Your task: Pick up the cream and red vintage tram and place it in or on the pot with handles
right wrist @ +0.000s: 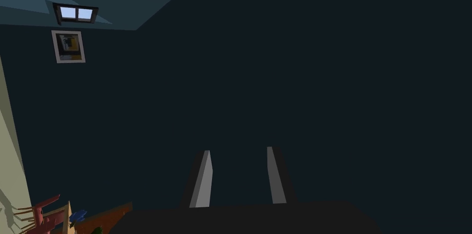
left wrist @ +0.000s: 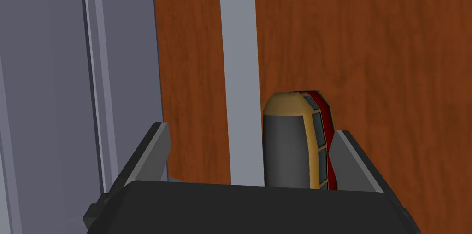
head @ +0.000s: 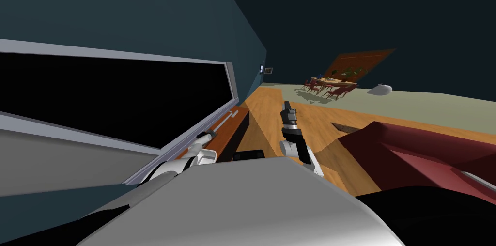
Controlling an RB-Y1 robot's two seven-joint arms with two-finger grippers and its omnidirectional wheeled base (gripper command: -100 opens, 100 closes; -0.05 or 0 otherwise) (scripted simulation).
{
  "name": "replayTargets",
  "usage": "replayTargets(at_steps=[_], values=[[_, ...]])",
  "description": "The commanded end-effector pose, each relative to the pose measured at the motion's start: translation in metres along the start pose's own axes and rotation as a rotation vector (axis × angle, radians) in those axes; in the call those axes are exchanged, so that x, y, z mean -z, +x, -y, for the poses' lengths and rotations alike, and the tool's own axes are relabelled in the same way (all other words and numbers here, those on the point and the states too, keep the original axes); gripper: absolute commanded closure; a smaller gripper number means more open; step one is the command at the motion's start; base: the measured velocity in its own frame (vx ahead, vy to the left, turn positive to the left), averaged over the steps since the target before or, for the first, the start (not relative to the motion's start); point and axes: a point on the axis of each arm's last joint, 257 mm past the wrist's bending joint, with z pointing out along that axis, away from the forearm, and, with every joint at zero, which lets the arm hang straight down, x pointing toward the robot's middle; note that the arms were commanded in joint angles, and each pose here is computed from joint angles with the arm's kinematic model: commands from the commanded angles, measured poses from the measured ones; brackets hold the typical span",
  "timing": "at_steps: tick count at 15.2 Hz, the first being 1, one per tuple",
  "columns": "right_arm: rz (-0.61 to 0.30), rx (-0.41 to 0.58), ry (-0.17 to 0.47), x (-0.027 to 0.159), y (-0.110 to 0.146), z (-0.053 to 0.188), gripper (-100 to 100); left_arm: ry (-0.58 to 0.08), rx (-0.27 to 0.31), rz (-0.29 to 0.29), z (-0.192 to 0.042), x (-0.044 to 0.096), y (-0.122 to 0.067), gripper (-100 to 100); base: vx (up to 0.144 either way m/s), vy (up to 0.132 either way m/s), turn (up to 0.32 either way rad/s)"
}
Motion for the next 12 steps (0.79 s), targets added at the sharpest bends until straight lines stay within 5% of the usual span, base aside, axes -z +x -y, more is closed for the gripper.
replayTargets(at_steps=[1, 4, 6, 8, 12], values=[[0.000, 0.000, 0.000, 0.000, 0.000, 0.000, 0, -0.031, 0.007, 0.036, -0.011, 0.000, -0.018, -100, -0.007, 0.026, -0.050], [0.000, 0.000, 0.000, 0.000, 0.000, 0.000, 0, -0.080, 0.017, 0.095, -0.029, 0.003, -0.048, -100, -0.018, 0.052, -0.081], [0.000, 0.000, 0.000, 0.000, 0.000, 0.000, 0, -0.044, -0.053, 0.071, -0.011, 0.002, -0.033, -100, -0.020, 0.038, -0.014], [0.000, 0.000, 0.000, 0.000, 0.000, 0.000, 0, -0.080, 0.013, 0.095, -0.029, 0.003, -0.049, -100, -0.003, 0.008, -0.003], [0.000, 0.000, 0.000, 0.000, 0.000, 0.000, 0, -0.139, 0.025, 0.152, -0.060, 0.009, -0.080, -100, -0.006, 0.023, -0.038]])
